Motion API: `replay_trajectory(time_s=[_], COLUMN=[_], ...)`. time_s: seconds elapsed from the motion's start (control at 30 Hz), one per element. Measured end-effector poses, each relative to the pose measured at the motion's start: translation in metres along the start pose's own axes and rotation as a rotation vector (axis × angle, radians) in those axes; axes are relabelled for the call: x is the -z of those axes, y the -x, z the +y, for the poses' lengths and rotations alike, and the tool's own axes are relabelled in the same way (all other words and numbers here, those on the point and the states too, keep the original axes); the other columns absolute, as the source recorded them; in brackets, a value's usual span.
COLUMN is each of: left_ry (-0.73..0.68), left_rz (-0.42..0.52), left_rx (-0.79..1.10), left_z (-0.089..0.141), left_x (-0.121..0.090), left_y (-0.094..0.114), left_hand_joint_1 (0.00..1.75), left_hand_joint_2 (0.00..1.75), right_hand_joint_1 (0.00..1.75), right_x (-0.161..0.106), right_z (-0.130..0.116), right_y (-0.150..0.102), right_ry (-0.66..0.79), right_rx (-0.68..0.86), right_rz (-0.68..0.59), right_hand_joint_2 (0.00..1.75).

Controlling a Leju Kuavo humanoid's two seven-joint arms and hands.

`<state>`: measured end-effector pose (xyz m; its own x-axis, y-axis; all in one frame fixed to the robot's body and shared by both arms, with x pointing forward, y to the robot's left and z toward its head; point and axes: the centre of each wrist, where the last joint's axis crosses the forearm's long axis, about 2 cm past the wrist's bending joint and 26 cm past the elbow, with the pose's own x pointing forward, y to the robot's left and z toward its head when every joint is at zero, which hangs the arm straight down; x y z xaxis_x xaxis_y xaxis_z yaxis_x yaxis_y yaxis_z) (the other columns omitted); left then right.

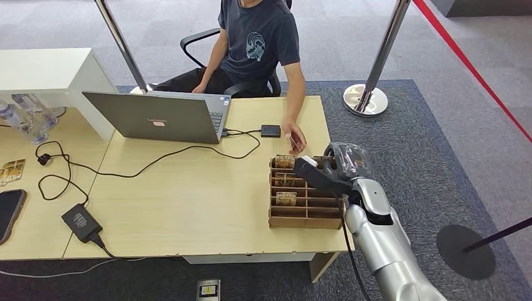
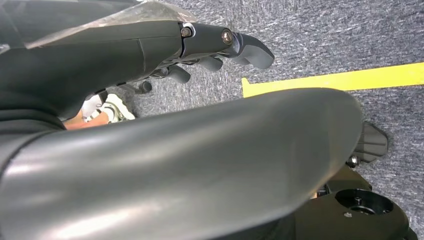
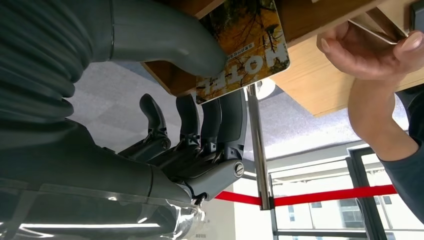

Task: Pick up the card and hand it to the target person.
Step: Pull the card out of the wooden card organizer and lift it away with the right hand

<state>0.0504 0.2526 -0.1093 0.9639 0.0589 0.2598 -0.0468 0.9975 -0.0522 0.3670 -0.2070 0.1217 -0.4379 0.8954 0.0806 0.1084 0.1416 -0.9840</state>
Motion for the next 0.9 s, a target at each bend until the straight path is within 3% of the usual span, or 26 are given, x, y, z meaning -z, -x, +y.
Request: replay_trajectory(time_s=[0.3, 0.9], left_ry=[0.0, 0.001], left_rz=[0.0, -0.001], left_rx=[0.003, 0.008], left_z=[0.0, 0.0], left_x=[0.0, 0.0], left_y=[0.0, 0.0], left_hand_joint_1=[0.0, 0.0], left_hand_joint_2=[0.0, 0.0], right_hand_joint_1=[1.74, 1.75], right_x=[-0.0012, -0.0026], right_z=[0.0003, 0.0002], right_y=[0.0019, 0.0034], right_ry=[0.008, 0.016], right_rx=[-0.001, -0.004], right_rz=[0.003, -0.007], right_hand_joint_2=[1.75, 1.75])
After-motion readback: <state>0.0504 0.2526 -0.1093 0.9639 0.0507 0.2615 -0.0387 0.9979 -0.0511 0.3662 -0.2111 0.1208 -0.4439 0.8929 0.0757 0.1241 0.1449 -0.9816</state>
